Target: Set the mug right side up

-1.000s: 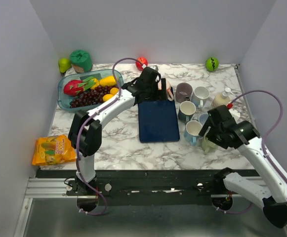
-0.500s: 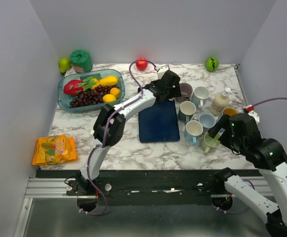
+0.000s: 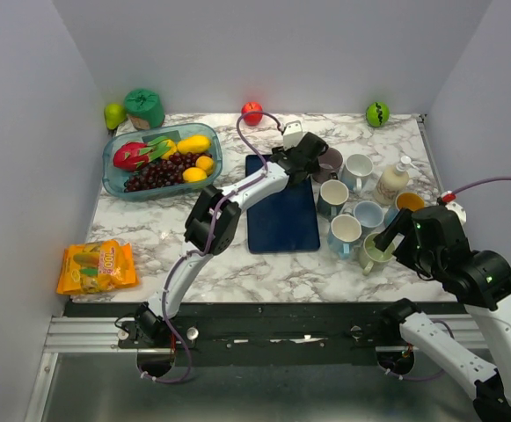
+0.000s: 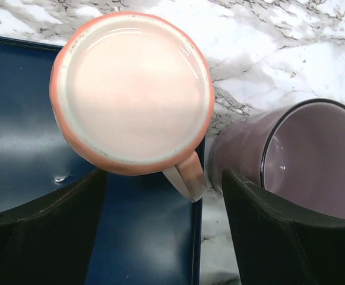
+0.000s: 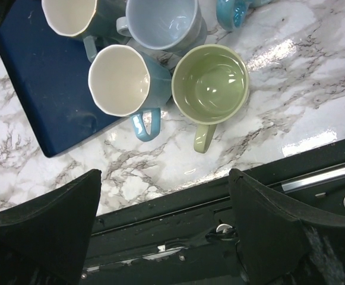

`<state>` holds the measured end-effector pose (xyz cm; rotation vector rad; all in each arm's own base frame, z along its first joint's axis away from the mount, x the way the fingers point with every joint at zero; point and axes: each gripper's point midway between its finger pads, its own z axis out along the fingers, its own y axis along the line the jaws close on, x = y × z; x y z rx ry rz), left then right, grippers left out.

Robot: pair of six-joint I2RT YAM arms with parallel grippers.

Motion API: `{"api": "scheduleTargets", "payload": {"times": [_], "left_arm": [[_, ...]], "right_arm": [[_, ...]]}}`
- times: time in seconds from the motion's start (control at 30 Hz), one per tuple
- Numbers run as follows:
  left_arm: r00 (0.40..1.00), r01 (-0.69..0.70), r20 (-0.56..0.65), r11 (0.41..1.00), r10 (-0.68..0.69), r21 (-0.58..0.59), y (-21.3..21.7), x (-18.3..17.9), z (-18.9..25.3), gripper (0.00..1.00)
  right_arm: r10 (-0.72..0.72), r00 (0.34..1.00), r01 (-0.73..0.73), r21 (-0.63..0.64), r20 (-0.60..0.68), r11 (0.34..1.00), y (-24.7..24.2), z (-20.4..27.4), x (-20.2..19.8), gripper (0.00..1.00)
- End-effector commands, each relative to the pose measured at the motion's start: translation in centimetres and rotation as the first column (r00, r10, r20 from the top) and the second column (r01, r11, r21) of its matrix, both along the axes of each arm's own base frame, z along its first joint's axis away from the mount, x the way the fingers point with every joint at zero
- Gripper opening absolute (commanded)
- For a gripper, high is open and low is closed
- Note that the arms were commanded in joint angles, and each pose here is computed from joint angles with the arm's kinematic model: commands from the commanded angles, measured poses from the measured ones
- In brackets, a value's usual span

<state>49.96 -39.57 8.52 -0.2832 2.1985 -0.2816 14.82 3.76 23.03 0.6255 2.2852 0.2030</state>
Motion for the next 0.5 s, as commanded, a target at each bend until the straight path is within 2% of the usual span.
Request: {"api": "scheduleTargets", "payload": {"times": [0.0,0.23,0.33,0.47], "left_arm": [[0.996,-0.081,0.044,0.997,0.080,0.016,1.4,1.6,0.3,0.81],[0.996,-0.083,0.018,0.996,0.083,0.035,3.0,0.9,0.2,0.58],[0.996,-0.081,0.033,0.995,0.079,0.061,3.9,0.2,0.8,0.52],[0.996,-0.076,0.063,0.992,0.069,0.106,5.0,-0.4,1.7,0.50]], "right_arm": [[0.018,1.000,-0.018,-0.010,-0.016,1.000,-0.2,0.5,-0.6,0.93],[0.016,1.000,-0.016,-0.020,-0.009,1.000,-0.4,0.5,-0.5,0.93],[0.017,1.000,-0.017,-0.018,-0.005,1.000,-0.3,0.4,-0.5,0.93],[0.022,1.000,-0.022,-0.020,-0.003,1.000,-0.3,0.2,-0.4,0.93]]}}
